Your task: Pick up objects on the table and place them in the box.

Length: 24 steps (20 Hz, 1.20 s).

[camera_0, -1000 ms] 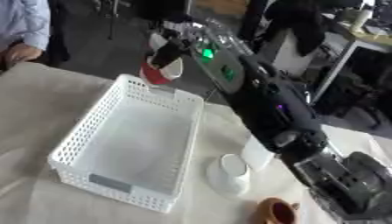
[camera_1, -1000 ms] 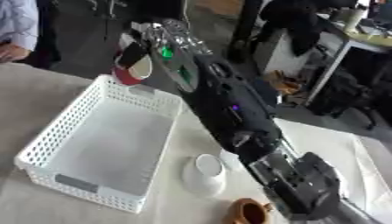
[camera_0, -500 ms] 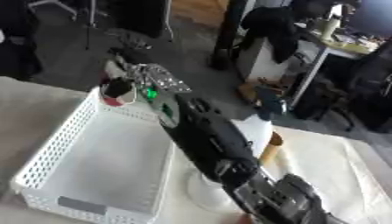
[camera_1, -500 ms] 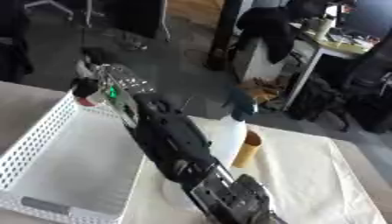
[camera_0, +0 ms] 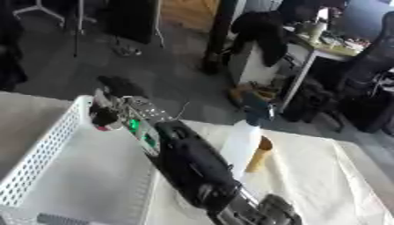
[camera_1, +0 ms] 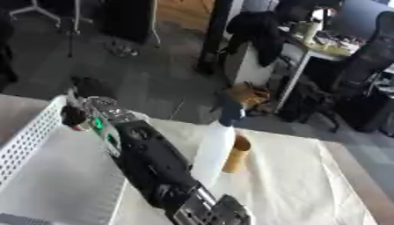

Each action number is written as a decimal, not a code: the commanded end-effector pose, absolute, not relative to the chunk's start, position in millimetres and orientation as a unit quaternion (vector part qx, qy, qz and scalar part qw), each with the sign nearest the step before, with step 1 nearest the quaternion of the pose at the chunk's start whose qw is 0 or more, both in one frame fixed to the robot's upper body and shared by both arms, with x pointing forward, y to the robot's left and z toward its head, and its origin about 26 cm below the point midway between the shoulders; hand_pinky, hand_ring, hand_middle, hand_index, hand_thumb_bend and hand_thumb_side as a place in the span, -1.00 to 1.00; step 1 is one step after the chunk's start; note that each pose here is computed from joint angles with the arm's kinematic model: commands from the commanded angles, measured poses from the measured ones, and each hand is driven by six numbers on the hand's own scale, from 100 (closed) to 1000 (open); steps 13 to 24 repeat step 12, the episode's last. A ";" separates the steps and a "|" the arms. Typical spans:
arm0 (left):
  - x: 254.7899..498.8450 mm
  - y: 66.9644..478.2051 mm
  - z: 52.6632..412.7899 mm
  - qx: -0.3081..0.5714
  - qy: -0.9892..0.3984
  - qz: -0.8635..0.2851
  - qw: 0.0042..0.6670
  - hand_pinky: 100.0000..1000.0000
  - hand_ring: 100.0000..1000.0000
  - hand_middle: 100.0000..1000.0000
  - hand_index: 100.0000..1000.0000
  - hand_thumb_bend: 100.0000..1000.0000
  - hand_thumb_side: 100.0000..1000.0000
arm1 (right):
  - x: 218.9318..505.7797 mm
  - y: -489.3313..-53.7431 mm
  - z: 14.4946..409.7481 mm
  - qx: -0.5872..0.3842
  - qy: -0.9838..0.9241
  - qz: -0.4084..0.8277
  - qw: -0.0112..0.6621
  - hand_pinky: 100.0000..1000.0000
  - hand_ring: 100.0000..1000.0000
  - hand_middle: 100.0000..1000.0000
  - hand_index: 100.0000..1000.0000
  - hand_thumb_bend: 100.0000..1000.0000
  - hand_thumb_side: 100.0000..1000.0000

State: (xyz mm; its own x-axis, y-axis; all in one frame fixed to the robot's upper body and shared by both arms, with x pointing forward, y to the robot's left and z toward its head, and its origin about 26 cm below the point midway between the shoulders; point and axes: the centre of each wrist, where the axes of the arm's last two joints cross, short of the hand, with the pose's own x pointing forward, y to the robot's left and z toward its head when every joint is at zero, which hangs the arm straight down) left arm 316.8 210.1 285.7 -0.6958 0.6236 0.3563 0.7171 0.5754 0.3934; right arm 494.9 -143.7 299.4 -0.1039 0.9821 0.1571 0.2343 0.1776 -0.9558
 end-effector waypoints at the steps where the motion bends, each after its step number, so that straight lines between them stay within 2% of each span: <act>1: 313.5 207.0 292.9 -0.384 -0.881 -0.268 0.072 0.94 0.48 0.40 0.53 -1.00 0.82 | 492.3 -141.8 314.3 -0.497 -0.621 0.426 0.430 -0.51 0.03 -0.13 0.10 -1.00 -0.01; 2: 313.5 207.0 292.8 -0.384 -0.881 -0.268 0.073 0.94 0.48 0.40 0.53 -1.00 0.82 | 491.8 -141.3 315.6 -0.494 -0.619 0.435 0.428 -0.19 0.28 0.11 0.30 -0.70 0.62; 3: 313.5 206.8 292.8 -0.385 -0.880 -0.267 0.073 0.94 0.48 0.40 0.53 -1.00 0.82 | 491.3 -140.5 316.8 -0.492 -0.617 0.444 0.425 -0.19 0.28 0.11 0.30 -0.70 0.62; 4: 313.5 206.7 292.8 -0.385 -0.880 -0.267 0.073 0.94 0.48 0.40 0.53 -1.00 0.82 | 490.9 -140.4 317.8 -0.491 -0.614 0.450 0.423 0.02 0.43 0.23 0.40 -0.44 0.93; 5: 313.6 206.8 292.7 -0.386 -0.881 -0.266 0.073 0.94 0.48 0.40 0.53 -1.00 0.82 | 490.8 -140.3 317.8 -0.486 -0.613 0.456 0.425 0.16 0.52 0.33 0.46 -0.35 1.00; 6: 313.6 206.9 292.7 -0.386 -0.881 -0.265 0.073 0.94 0.48 0.40 0.53 -1.00 0.82 | 490.7 -140.5 318.4 -0.482 -0.613 0.459 0.426 0.26 0.58 0.39 0.51 -0.33 1.00; 8: 313.6 206.8 292.6 -0.386 -0.881 -0.264 0.074 0.94 0.48 0.40 0.53 -1.00 0.82 | 490.0 -140.7 319.9 -0.476 -0.616 0.460 0.426 0.32 0.60 0.41 0.55 -0.29 1.00; 11: 313.6 206.6 292.6 -0.387 -0.881 -0.263 0.075 0.94 0.48 0.40 0.53 -1.00 0.82 | 488.4 -139.9 322.8 -0.472 -0.626 0.455 0.422 0.39 0.66 0.47 0.62 -0.37 1.00; 24: 313.6 206.6 292.6 -0.387 -0.881 -0.263 0.075 0.94 0.48 0.40 0.53 -1.00 0.82 | 488.1 -139.4 323.4 -0.471 -0.628 0.454 0.421 0.40 0.68 0.47 0.62 -0.38 1.00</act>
